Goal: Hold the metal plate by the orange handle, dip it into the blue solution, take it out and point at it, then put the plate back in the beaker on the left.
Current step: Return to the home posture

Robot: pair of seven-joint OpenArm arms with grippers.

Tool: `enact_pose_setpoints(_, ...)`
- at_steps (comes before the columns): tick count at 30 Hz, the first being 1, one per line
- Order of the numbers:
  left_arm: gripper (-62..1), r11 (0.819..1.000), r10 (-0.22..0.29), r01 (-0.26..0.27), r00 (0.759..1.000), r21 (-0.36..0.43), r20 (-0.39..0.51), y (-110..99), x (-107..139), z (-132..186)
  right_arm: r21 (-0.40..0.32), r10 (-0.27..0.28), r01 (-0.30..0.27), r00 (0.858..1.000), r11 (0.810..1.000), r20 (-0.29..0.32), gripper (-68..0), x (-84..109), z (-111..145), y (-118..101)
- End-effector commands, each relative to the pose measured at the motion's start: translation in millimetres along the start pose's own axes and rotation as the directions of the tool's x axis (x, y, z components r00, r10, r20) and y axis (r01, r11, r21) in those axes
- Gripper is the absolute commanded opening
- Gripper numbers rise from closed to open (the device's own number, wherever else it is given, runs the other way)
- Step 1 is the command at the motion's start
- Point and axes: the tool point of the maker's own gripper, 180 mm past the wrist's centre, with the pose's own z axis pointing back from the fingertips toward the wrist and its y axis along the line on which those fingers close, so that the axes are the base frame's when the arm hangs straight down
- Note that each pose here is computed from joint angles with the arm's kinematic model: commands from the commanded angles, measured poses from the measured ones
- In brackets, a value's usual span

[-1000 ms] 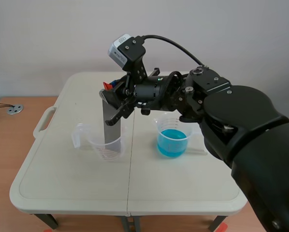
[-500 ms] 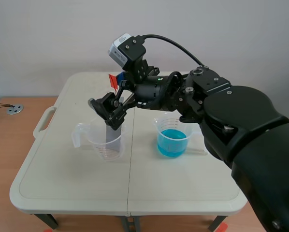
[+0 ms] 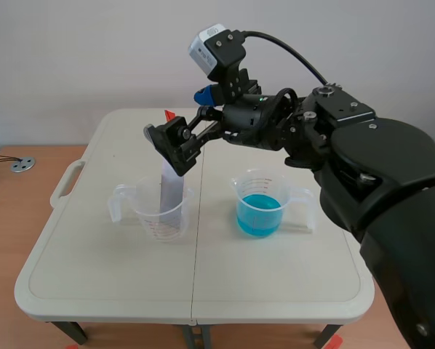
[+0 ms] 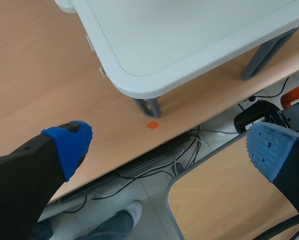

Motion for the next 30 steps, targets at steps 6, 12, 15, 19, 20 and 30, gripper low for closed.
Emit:
enact_pose_setpoints(6, 1.4, 1.0, -0.001, 0.002, 0.984, -0.006, 0.179, 2, 40, -5, -0.033, -0.001, 0.004, 0.997, 0.999, 0.072, -1.0, 23.4, 34, -3)
enact_pose_setpoints(12, 1.4, 0.998, -0.06, 0.051, 0.935, 0.035, 0.349, 23, 95, -26, -0.06, -0.009, 0.012, 0.998, 0.998, 0.062, -1.0, 23.8, 70, 8)
enact_pose_setpoints(15, 1.4, 0.996, -0.085, 0.068, 0.903, 0.056, 0.421, 30, 121, -34, -0.085, 0.001, 0.003, 0.999, 0.996, 0.045, -1.0, 21.3, 90, 13)
enact_pose_setpoints(19, 1.4, 0.994, -0.107, 0.087, 0.866, 0.064, 0.488, 32, 146, -41, -0.111, 0.018, -0.015, 1.0, 0.994, 0.023, -1.1, 19.0, 114, 20)
enact_pose_setpoints(20, 1.4, 0.994, -0.112, 0.097, 0.863, 0.057, 0.492, 31, 150, -44, -0.114, 0.018, -0.016, 1.0, 0.993, 0.019, -1.1, 18.7, 120, 22)
enact_pose_setpoints(30, 1.4, 0.982, -0.144, 0.188, 0.836, -0.03, 0.529, 7, 181, -68, -0.137, -0.014, 0.007, 0.999, 0.991, -0.045, -1.2, 5.0, 162, 43)
